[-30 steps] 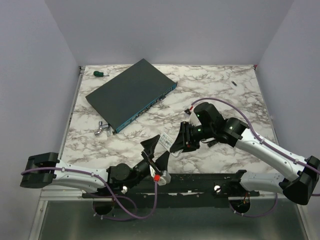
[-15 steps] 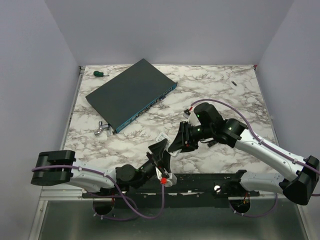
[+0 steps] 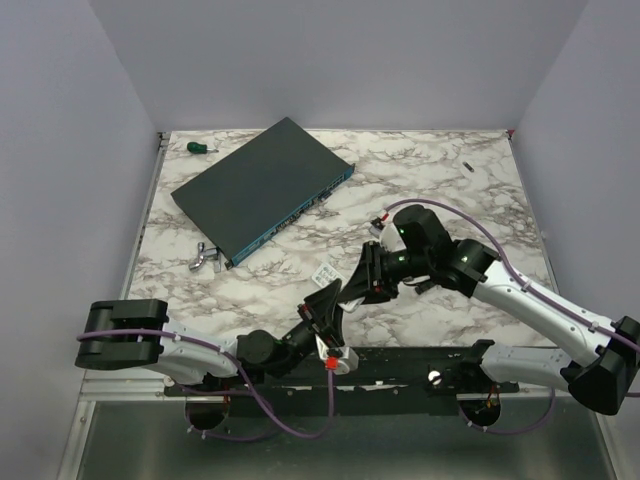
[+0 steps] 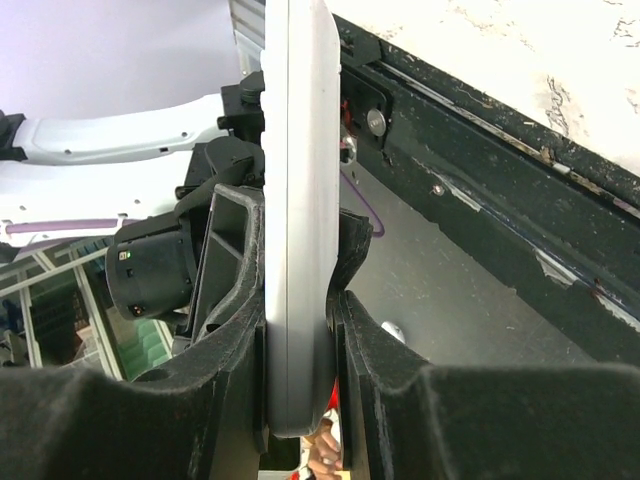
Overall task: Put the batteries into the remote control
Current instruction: Adjust the remote control.
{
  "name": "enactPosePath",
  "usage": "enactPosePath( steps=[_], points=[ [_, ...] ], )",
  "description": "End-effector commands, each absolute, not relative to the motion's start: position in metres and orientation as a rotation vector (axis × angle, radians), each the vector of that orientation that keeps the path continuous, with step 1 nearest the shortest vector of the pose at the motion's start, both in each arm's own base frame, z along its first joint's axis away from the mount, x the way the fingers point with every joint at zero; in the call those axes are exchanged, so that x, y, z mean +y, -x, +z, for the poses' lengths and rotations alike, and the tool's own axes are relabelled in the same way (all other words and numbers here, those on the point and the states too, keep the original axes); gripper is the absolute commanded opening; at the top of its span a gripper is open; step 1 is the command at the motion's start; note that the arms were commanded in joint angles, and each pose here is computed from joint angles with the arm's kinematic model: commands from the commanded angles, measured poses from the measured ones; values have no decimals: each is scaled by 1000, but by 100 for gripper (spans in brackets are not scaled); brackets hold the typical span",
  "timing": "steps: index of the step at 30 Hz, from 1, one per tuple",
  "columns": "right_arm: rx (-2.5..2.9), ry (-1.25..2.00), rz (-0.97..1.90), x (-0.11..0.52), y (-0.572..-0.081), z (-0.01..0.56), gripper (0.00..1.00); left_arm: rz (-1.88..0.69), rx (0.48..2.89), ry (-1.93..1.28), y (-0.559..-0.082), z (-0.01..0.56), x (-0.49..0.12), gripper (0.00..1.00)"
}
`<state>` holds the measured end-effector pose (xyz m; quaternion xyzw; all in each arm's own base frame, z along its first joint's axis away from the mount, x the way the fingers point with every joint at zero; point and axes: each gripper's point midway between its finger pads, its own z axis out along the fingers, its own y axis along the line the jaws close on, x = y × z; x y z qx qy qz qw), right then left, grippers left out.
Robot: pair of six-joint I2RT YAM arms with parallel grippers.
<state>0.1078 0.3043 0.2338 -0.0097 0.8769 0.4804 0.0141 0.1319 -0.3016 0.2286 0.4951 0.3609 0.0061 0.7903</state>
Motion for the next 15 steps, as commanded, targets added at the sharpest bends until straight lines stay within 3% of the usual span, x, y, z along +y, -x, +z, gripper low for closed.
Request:
enactPosePath(
  steps=[1, 5, 7, 11, 15],
  points=[
    [2682, 90, 1510, 306, -106, 242, 21, -62, 777, -962, -129, 250, -305, 0],
    [2597, 102, 1414, 302, -123, 249, 55, -115, 819, -921, -129, 249, -302, 0],
    [2528, 124, 1371, 301, -132, 258, 66, -163, 851, -901, -128, 247, -302, 0],
    [2383, 159, 1186, 288, -161, 275, 75, -253, 941, -866, -129, 239, -300, 0],
    [2185, 180, 1055, 270, -184, 294, 77, -435, 1076, -755, -126, 241, -295, 0]
  ],
)
